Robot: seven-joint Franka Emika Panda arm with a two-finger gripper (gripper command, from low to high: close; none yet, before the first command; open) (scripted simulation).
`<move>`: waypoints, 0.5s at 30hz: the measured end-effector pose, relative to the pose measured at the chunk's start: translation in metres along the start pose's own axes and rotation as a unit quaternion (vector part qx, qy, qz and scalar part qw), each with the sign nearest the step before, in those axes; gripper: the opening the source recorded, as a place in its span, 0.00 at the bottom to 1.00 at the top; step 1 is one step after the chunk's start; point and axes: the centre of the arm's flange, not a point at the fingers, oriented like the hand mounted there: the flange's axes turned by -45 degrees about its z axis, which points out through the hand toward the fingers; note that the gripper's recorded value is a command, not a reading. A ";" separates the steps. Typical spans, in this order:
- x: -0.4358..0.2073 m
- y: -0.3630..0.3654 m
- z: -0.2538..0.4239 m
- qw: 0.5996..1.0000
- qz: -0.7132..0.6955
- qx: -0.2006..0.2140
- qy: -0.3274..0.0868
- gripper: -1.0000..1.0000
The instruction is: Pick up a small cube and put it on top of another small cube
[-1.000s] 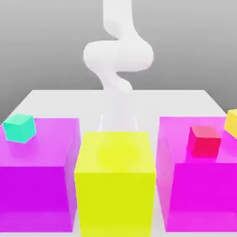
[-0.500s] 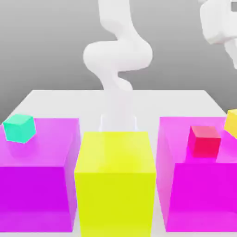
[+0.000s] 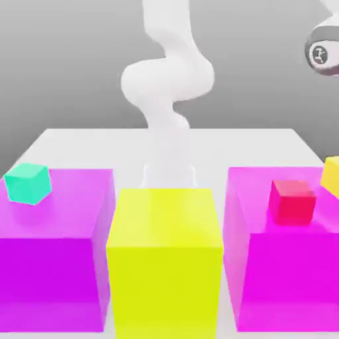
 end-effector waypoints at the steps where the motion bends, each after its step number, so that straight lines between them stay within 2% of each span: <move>1: -0.005 -0.008 0.005 1.000 0.003 0.003 -0.007 0.50; 7: -0.039 -0.049 0.031 0.998 0.024 0.008 -0.050 0.50; 15: -0.075 -0.067 0.049 0.992 0.084 -0.014 -0.088 0.50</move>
